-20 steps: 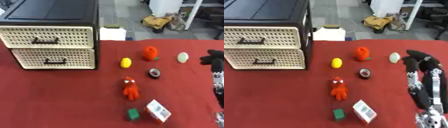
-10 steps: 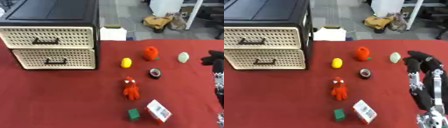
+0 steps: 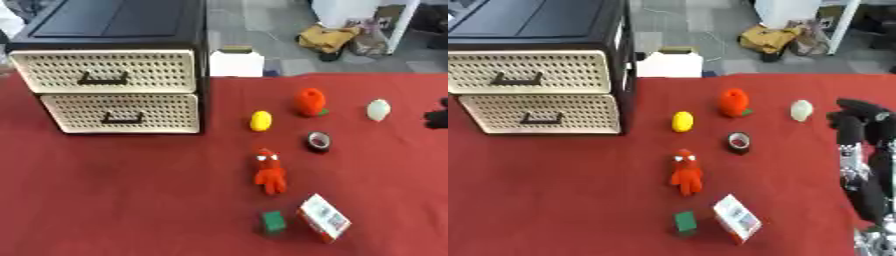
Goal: Pick up objects from table and place into drawer.
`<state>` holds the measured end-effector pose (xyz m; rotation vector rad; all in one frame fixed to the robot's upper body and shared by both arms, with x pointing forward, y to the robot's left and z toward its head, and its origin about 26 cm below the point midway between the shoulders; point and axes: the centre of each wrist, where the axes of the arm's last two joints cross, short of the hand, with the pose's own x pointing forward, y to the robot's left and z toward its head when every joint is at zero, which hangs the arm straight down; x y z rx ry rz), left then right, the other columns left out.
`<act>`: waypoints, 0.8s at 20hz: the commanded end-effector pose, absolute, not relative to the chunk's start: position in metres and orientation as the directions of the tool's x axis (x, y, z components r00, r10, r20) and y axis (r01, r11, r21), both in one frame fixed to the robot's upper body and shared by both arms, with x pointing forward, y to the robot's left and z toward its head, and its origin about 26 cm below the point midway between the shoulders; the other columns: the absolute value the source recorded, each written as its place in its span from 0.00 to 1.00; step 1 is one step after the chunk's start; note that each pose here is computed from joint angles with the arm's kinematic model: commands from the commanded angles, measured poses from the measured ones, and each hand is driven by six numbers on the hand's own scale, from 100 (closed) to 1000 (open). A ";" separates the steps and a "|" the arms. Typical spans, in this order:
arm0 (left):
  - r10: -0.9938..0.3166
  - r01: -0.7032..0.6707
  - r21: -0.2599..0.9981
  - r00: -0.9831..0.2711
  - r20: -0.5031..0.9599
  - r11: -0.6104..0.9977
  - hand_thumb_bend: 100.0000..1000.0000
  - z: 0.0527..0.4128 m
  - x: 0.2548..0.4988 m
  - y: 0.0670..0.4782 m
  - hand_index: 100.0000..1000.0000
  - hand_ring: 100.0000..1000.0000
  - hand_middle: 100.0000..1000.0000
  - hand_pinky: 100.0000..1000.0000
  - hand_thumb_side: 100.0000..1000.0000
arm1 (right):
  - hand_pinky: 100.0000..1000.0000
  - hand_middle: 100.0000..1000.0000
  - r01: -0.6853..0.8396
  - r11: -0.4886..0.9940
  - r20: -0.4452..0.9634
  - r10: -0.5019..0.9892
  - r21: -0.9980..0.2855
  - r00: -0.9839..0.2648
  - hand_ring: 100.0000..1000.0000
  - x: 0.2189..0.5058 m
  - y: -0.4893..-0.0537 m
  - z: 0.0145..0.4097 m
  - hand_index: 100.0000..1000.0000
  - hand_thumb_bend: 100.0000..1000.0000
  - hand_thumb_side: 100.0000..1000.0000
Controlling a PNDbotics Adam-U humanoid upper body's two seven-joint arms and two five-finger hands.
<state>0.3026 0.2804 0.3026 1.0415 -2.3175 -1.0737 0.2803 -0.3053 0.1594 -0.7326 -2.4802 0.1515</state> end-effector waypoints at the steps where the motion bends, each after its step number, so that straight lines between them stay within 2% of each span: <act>1: -0.790 -0.445 0.860 -0.607 -0.085 0.249 0.00 0.325 0.293 0.288 0.92 0.30 0.37 0.35 1.00 | 0.53 0.47 0.482 0.833 0.438 0.553 -0.272 -0.709 0.58 0.278 -0.309 0.166 0.70 0.13 0.80; 5: -0.800 -0.376 0.919 -0.584 -0.136 0.119 0.00 0.339 0.289 0.291 0.92 0.22 0.35 0.28 1.00 | 0.53 0.47 0.483 0.830 0.435 0.558 -0.279 -0.706 0.58 0.277 -0.310 0.165 0.70 0.13 0.80; 10: -0.808 -0.305 0.951 -0.573 -0.138 0.053 0.00 0.351 0.285 0.291 0.91 0.10 0.28 0.18 1.00 | 0.53 0.47 0.486 0.826 0.430 0.563 -0.285 -0.705 0.58 0.277 -0.312 0.165 0.70 0.13 0.81; 12: -0.807 -0.275 0.960 -0.578 -0.124 0.050 0.00 0.354 0.285 0.290 0.89 0.00 0.16 0.08 1.00 | 0.53 0.47 0.486 0.825 0.428 0.565 -0.288 -0.705 0.58 0.276 -0.312 0.165 0.70 0.14 0.81; 14: -0.806 -0.243 0.968 -0.583 -0.096 0.060 0.00 0.357 0.284 0.287 0.89 0.00 0.06 0.00 1.00 | 0.53 0.47 0.485 0.824 0.426 0.566 -0.292 -0.706 0.58 0.276 -0.312 0.165 0.70 0.14 0.81; 16: -0.807 -0.214 0.974 -0.586 -0.072 0.068 0.00 0.360 0.284 0.285 0.89 0.00 0.00 0.00 1.00 | 0.53 0.47 0.485 0.824 0.424 0.567 -0.295 -0.706 0.58 0.276 -0.312 0.165 0.70 0.14 0.82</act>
